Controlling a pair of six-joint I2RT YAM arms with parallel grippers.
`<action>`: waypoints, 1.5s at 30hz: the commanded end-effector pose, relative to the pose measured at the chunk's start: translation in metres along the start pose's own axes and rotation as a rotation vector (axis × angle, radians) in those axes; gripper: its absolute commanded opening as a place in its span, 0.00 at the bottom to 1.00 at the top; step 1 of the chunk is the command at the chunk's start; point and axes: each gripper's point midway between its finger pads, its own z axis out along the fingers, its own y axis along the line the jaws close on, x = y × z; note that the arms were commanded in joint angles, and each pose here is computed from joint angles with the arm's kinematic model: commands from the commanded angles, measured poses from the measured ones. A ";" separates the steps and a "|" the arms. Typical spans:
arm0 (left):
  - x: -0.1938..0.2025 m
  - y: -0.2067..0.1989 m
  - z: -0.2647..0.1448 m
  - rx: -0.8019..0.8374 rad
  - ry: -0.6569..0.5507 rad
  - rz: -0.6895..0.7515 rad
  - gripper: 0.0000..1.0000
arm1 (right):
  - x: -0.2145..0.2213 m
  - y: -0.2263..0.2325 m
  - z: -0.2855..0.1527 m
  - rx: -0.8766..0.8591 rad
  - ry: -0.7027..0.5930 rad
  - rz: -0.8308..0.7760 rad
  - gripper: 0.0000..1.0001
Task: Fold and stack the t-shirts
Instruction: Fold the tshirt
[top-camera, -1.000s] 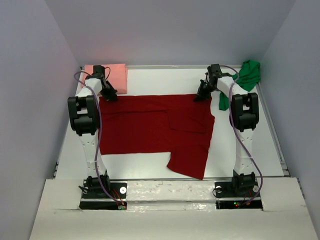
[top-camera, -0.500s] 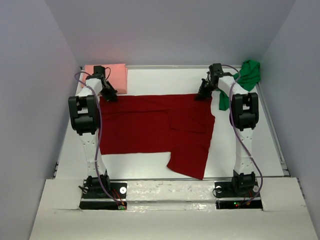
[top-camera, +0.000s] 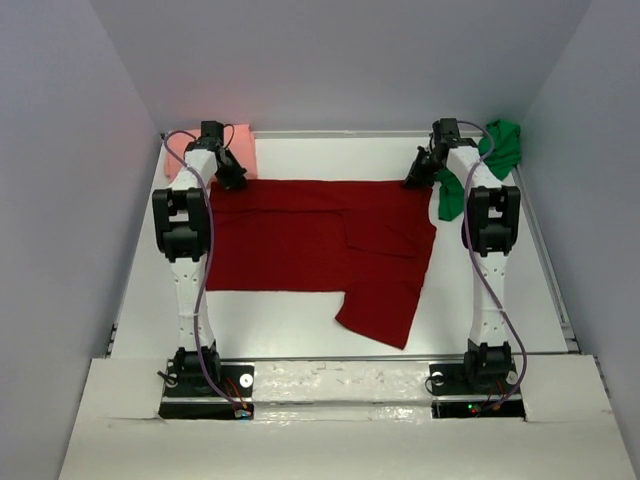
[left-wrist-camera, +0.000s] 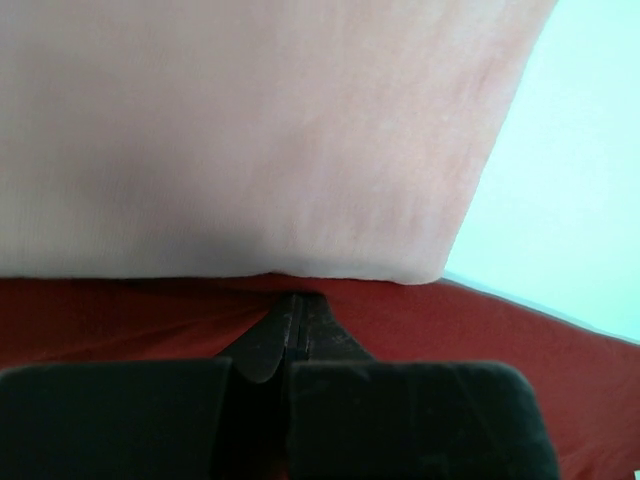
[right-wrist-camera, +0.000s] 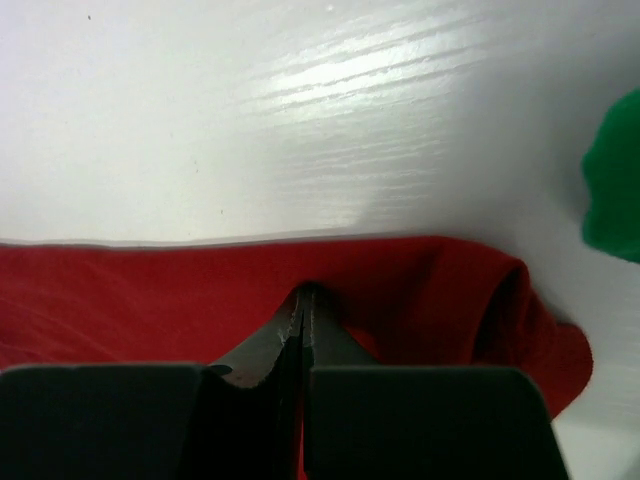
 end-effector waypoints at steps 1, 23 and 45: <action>0.024 -0.014 0.023 -0.004 0.066 0.025 0.00 | -0.009 -0.026 0.008 0.104 -0.021 -0.015 0.00; 0.028 -0.030 0.014 -0.019 0.050 0.038 0.00 | -0.059 -0.067 -0.010 0.155 -0.115 0.034 0.00; -0.065 -0.096 -0.120 0.129 -0.323 0.096 0.00 | -0.070 0.000 -0.060 -0.108 -0.149 -0.045 0.00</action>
